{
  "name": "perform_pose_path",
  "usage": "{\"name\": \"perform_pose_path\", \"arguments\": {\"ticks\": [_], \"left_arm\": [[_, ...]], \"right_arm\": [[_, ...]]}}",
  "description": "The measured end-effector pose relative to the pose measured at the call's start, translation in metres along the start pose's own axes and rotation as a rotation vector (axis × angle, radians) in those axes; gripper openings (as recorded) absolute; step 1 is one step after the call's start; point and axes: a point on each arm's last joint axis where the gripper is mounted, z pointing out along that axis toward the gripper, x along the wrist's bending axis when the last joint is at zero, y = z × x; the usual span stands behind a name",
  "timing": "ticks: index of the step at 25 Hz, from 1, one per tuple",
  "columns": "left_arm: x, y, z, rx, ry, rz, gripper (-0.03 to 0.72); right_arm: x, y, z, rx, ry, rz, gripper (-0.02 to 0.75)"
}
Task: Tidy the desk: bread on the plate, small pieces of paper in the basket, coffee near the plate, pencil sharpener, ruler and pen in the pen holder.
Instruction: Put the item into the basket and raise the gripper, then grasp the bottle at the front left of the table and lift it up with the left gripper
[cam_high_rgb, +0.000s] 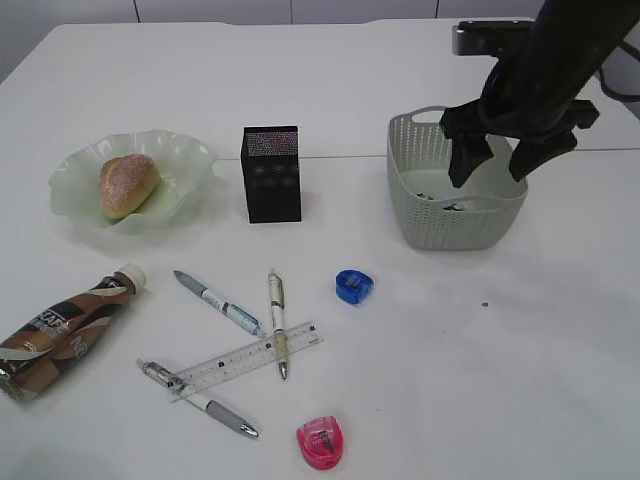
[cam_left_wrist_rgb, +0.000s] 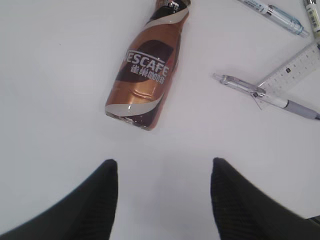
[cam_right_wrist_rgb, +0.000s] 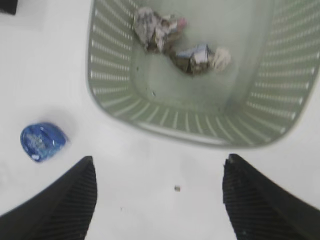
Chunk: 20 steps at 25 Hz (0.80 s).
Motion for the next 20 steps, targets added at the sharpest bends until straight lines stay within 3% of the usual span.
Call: {"name": "perform_pose_path", "arguments": {"ticks": [5,10,20], "left_arm": [[0.000,0.000,0.000,0.004,0.000,0.000,0.434],[0.000,0.000,0.000,0.004,0.000,0.000,0.434],[0.000,0.000,0.000,0.004,0.000,0.000,0.434]], "right_arm": [[0.002,-0.012,-0.021,0.093,0.004,0.016,0.576],[0.003,-0.026,-0.035,0.110,0.003,0.018,0.576],[0.001,-0.103,-0.048,0.233,-0.020,0.015,0.577]]}}
